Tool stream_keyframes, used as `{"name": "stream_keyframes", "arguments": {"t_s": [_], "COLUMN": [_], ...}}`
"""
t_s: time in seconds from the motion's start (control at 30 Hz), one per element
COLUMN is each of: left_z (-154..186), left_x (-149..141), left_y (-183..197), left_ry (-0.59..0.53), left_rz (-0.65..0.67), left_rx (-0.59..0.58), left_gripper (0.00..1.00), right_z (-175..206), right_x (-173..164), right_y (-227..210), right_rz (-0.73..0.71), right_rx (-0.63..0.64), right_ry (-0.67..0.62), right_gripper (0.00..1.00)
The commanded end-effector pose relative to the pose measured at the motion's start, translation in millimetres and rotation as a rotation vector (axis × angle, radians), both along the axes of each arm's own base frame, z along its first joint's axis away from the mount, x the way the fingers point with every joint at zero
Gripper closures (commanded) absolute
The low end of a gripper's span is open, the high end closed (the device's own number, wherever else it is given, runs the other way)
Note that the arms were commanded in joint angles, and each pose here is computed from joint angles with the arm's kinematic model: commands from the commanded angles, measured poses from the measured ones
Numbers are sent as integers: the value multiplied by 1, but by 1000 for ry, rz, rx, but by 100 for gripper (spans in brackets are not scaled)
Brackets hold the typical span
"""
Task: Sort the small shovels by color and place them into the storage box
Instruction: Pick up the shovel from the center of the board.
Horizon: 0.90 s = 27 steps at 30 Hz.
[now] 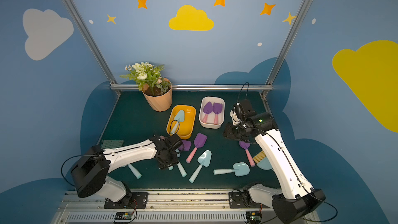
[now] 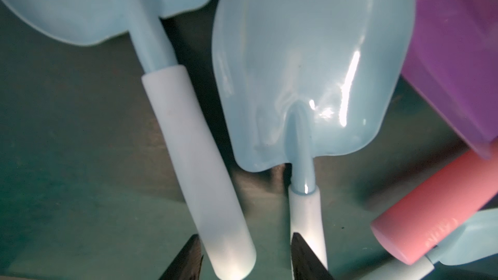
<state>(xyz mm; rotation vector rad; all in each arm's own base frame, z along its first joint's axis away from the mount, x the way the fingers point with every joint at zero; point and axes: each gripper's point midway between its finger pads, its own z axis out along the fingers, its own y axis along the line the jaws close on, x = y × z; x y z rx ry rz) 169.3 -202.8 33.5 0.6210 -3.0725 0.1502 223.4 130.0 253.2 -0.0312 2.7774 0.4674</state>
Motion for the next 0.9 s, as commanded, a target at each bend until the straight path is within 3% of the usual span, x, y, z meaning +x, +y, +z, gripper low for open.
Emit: {"name": "stream_keyframes", "arguments": {"t_s": [0.0,0.37,0.87], "left_z": [-5,-12,-14], "left_x": [-6,-9,-15], "left_y": [11,21,29], "left_ry": [28,44,42], "left_rz": [16,26,29], "left_rx": [23,26,16], "left_gripper": [58,67,88], "right_z": [-5,-9,-13], "right_x": [1,5,5], "right_y": [3,6,8], "right_rz": [9,9,10], "right_rx": [5,10,9], "right_ry": [6,18,28], "right_gripper": [50,50,50]}}
